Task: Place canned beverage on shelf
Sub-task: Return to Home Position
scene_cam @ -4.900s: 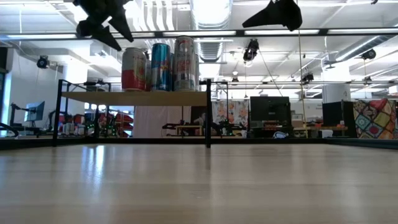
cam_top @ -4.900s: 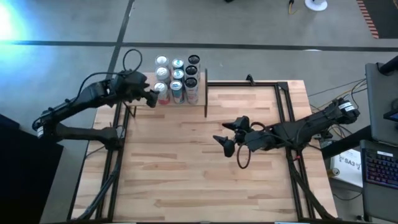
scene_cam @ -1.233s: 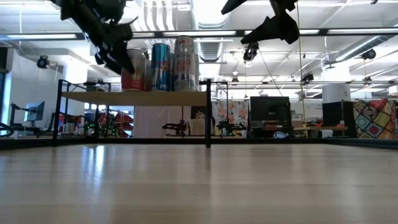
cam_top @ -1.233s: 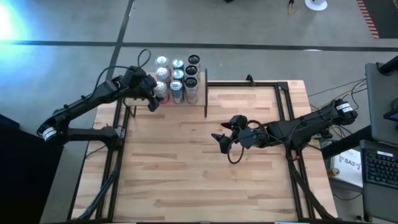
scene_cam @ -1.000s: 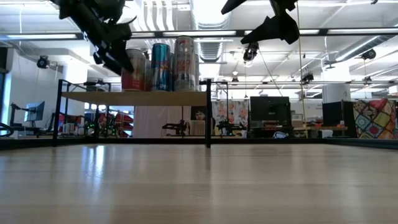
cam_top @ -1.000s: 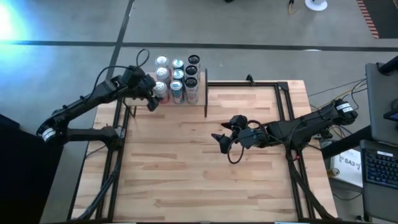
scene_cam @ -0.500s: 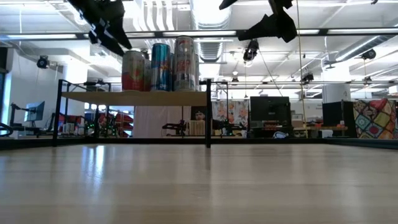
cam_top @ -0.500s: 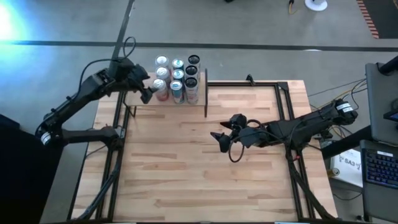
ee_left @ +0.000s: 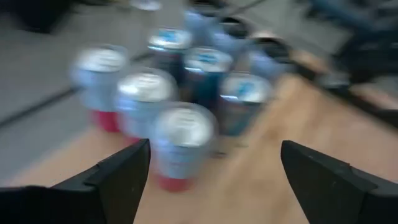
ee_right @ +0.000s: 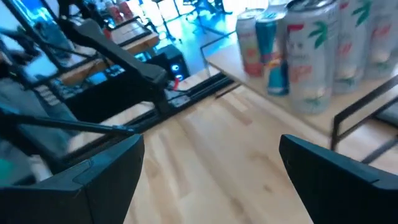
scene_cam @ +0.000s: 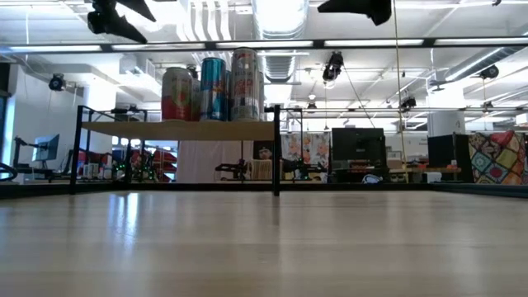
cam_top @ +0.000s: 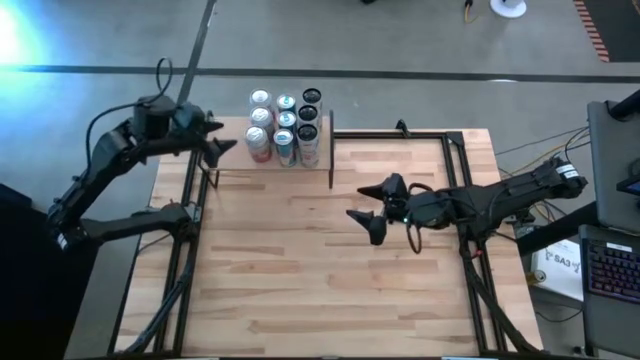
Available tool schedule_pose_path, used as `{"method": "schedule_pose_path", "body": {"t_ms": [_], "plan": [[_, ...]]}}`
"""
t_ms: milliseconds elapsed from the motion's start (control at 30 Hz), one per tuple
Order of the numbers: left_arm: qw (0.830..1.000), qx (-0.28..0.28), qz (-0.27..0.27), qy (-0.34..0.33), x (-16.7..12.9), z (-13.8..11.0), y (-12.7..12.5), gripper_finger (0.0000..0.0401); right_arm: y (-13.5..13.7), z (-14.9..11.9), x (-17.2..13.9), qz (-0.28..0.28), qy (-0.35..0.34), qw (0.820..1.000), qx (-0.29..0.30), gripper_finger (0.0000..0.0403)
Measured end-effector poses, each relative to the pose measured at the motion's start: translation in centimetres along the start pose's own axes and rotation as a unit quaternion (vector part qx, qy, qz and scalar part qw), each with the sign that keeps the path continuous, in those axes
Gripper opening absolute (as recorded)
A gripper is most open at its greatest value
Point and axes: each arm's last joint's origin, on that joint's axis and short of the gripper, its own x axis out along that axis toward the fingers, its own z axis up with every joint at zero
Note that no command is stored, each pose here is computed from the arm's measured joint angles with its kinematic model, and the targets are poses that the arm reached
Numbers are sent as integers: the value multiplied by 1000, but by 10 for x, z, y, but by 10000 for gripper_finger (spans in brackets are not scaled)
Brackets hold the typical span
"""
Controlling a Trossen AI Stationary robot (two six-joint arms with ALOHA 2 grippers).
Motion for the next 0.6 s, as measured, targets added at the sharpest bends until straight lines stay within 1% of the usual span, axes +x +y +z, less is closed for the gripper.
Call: {"method": "schedule_pose_path", "body": {"t_ms": [67, 133, 167, 267, 300, 367, 400, 433, 500, 533, 600], "plan": [[998, -23, -50, -7, -4, -1, -3, 329, -1, 1, 0, -12, -6, 1000, -25, 364], [995, -47, -79, -28, -10, 0, -7, 329, -3, 0, 3, -36, -14, 998, -47, 364], [994, -51, -87, -36, -13, -1, -10, 327, -4, 0, 3, -51, -20, 998, -43, 364], [991, -55, -87, -89, -25, -4, -17, 315, -5, 0, 4, -70, -37, 995, 66, 364], [989, -57, -85, -106, -29, -8, -18, 310, -5, 1, 3, -69, -41, 994, 78, 363], [983, -70, -99, -140, -33, -17, -22, 303, -1, 0, 1, -61, -45, 995, 63, 355], [978, -75, -118, -156, -33, -23, -24, 298, 3, 0, -2, -58, -49, 996, 43, 345], [971, -78, -147, -172, -32, -29, -27, 292, 7, -1, -4, -51, -49, 997, 10, 331], [951, -84, -216, -207, -26, -41, -36, 277, 14, -3, -8, -33, -48, 997, -53, 291], [939, -85, -249, -220, -20, -47, -41, 268, 16, -3, -11, -26, -47, 996, -70, 265], [923, -89, -283, -245, -8, -61, -53, 245, 16, 0, -15, -6, -44, 995, -85, 207]]}}
